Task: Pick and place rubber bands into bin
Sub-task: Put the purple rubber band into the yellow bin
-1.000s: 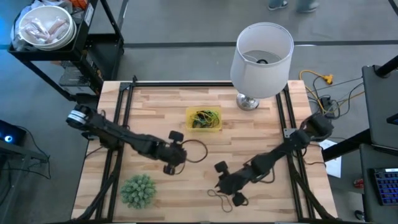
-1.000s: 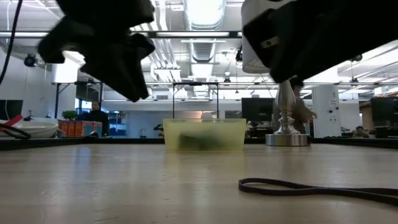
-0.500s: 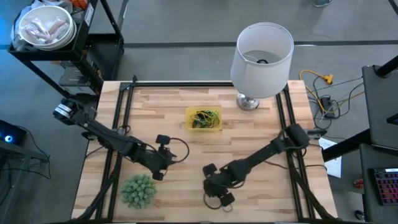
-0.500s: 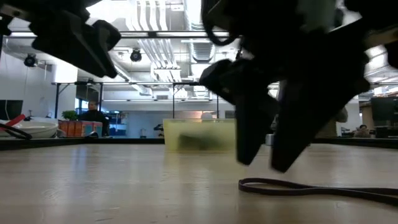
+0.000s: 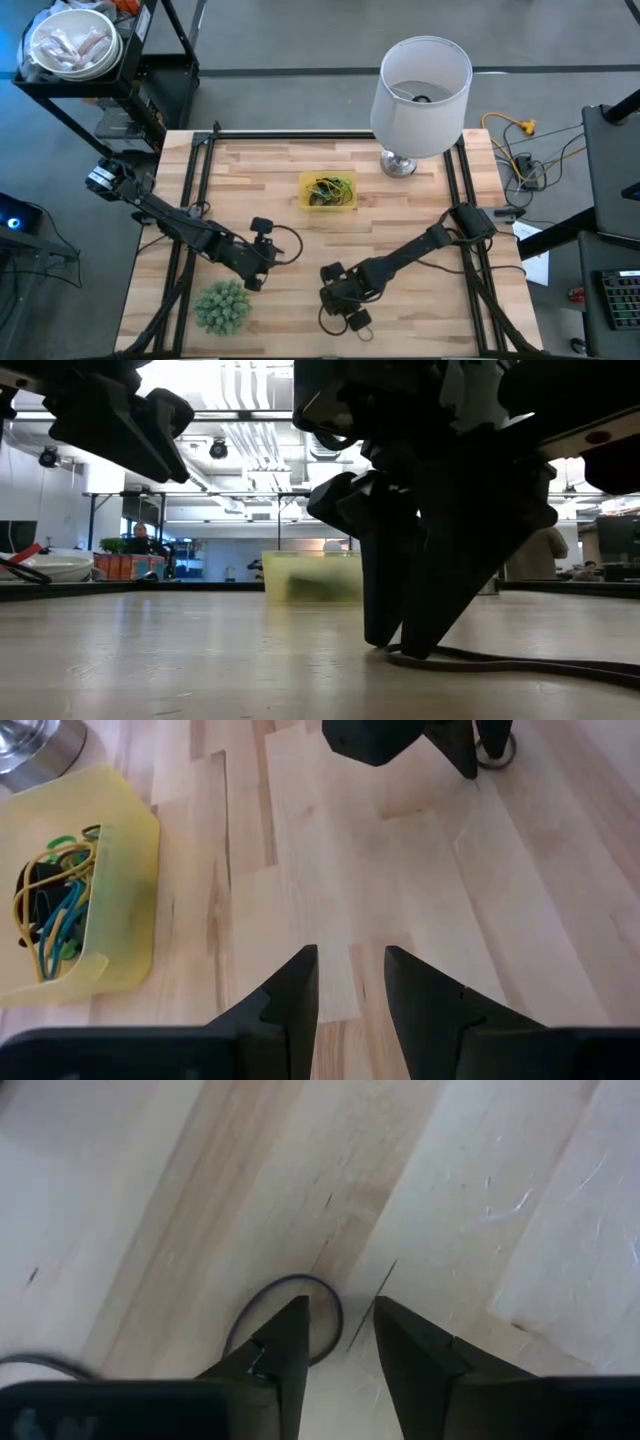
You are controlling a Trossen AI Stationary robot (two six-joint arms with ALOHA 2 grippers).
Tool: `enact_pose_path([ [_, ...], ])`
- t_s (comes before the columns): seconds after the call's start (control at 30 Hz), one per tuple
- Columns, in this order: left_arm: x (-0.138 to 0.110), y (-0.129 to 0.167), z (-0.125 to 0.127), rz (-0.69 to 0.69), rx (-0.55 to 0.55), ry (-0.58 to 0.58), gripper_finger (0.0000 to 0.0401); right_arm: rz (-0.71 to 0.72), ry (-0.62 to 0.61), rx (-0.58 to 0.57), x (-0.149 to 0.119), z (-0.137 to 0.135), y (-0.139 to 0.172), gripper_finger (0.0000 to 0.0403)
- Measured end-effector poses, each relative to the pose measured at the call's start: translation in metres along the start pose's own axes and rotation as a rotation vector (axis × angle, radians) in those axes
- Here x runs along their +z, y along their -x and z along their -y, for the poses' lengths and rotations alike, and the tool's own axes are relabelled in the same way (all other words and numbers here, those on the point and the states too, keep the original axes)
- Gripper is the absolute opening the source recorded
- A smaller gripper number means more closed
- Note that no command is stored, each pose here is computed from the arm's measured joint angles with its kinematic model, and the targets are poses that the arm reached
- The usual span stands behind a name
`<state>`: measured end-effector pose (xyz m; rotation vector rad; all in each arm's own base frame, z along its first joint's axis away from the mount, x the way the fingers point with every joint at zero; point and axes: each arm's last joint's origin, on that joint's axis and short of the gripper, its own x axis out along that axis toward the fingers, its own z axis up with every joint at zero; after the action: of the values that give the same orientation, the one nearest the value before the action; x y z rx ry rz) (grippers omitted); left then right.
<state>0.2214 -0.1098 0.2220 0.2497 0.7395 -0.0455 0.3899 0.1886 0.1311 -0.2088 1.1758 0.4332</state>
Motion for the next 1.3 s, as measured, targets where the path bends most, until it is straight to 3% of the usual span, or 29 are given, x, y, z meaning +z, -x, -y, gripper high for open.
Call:
enact_pose_path([
  [0.43,0.001,0.000,0.000,0.005,-0.001,0.000,0.0101,-0.017,0.043,0.002,-0.005,-0.001,-0.003,0.0012],
  [0.83,0.000,0.000,0.000,0.004,-0.001,-0.001,0.0101,-0.010,0.121,-0.022,0.003,-0.004,0.019,0.0008],
  [1.1,0.000,0.000,0.000,0.002,-0.001,-0.001,0.0101,0.024,0.152,-0.124,0.007,-0.008,0.051,0.0008],
  [1.3,-0.001,-0.001,0.000,0.000,0.000,-0.001,0.0101,0.063,0.218,-0.285,0.010,-0.009,0.079,0.0008],
])
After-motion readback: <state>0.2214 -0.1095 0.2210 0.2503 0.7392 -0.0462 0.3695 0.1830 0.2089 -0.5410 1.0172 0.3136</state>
